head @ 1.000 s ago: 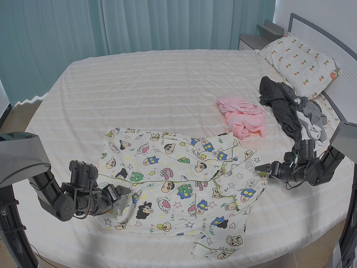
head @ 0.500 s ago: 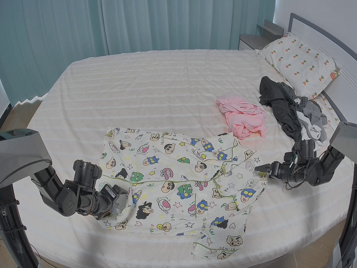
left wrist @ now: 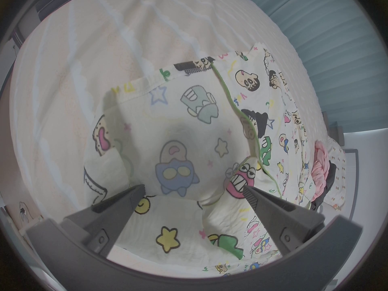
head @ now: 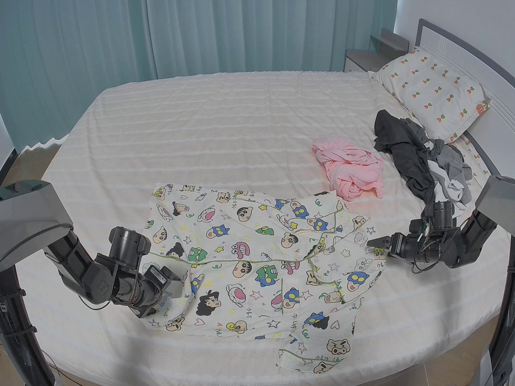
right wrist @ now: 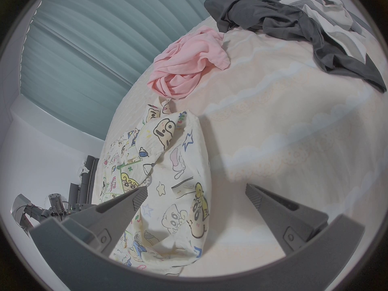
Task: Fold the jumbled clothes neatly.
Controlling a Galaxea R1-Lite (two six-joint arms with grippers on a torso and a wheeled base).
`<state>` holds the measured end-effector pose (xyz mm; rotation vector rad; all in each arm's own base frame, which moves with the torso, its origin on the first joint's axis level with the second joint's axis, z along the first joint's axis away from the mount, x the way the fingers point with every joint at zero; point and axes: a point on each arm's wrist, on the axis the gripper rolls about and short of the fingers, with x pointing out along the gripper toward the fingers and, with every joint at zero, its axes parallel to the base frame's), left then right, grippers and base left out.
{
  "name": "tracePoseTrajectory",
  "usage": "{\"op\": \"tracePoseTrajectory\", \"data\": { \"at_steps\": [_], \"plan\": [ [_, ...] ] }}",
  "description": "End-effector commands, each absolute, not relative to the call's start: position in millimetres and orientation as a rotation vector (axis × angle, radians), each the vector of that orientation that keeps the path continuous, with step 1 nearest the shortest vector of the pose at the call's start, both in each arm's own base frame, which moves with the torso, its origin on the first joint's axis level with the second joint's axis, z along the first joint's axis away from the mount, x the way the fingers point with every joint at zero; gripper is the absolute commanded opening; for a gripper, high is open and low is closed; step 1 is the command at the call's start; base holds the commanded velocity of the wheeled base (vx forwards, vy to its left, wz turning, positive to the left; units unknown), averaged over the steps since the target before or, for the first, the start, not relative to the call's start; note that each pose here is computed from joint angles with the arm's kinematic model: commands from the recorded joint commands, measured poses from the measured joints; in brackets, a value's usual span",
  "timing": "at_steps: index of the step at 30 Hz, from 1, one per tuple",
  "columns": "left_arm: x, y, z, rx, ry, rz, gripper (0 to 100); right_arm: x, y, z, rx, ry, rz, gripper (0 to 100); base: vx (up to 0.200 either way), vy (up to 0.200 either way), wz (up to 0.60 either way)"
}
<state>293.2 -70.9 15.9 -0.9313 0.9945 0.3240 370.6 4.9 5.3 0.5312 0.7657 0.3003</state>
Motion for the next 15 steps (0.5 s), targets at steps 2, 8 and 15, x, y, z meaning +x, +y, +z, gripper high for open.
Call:
{"op": "tracePoseTrajectory", "data": {
  "at_steps": [2, 8, 15],
  "plan": [
    [292.3, -75.5, 13.5, -0.92, 1.014, 0.32, 100, 370.7, 4.5, 4.7, 0.532, 0.767, 0.299, 100, 0.0, 0.0, 0.0],
    [291.6, -81.4, 5.0, -0.895, 1.051, 0.327, 0, 370.7, 4.5, 4.7, 0.532, 0.767, 0.299, 100, 0.0, 0.0, 0.0],
    [292.3, -84.6, 8.6, -0.872, 1.098, 0.35, 0, 371.1, 4.5, 4.4, 0.532, 0.767, 0.299, 100, 0.0, 0.0, 0.0]
  ]
}}
